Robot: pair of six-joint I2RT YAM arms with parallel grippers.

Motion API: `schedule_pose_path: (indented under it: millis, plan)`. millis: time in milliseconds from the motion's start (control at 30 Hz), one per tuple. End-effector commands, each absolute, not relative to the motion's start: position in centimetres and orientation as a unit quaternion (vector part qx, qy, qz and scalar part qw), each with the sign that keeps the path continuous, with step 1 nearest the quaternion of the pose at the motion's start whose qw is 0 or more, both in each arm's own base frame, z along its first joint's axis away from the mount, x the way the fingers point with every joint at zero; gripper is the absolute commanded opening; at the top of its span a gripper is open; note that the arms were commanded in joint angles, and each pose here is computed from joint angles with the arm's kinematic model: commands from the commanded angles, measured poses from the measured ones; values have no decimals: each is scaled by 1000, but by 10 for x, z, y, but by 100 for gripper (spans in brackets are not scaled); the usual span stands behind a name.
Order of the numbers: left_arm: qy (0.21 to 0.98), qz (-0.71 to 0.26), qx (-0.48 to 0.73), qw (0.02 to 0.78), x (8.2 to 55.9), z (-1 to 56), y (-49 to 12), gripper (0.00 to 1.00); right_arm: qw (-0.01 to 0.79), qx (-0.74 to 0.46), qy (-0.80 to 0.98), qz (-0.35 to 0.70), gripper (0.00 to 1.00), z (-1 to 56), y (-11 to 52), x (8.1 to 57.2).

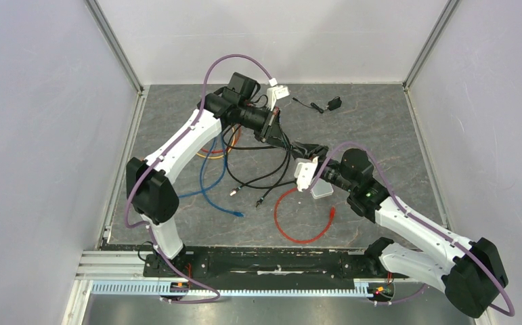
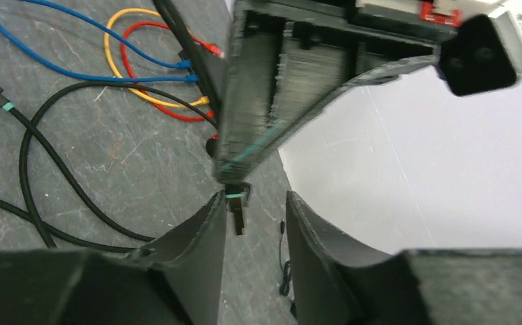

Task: Insert the plug into the switch port
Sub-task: Pick up the connector from the center of the board, then insert the connector into the switch port.

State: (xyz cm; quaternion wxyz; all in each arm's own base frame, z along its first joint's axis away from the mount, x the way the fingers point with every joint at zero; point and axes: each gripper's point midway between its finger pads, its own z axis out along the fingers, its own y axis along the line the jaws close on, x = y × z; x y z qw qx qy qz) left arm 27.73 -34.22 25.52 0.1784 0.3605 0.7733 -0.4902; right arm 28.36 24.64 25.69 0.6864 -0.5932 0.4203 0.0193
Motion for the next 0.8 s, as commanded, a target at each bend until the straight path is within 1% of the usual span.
schedule_pose_path:
  millis: [0,100,200,267,300,400,467,567,667,767]
  plan:
    - [783,-454,370,211,284,237,-336,2,714,-489,498,46,43,284,233,296]
    - [790,-426,352,265,294,228,-333,2,692,-420,584,55,49,266,212,305]
    - [799,-376,324,341,311,224,-331,2,665,-385,629,115,51,243,205,300]
    - [785,-333,334,402,316,224,-332,2,655,-334,659,160,51,231,197,299]
    - [766,-320,336,445,321,234,-333,2,650,-310,672,175,51,225,191,301]
    - [701,-330,344,530,313,248,-341,2,610,-258,712,233,51,205,185,300]
    - [680,-327,353,553,302,245,-346,2,578,-229,743,247,51,190,180,302]
    - [665,-316,394,550,281,225,-358,2,523,-177,789,267,52,169,171,303]
    - [669,-308,402,544,267,205,-365,2,452,-144,827,301,56,146,165,302]
    - [671,-301,392,552,256,188,-368,2,409,-131,838,336,56,134,166,301]
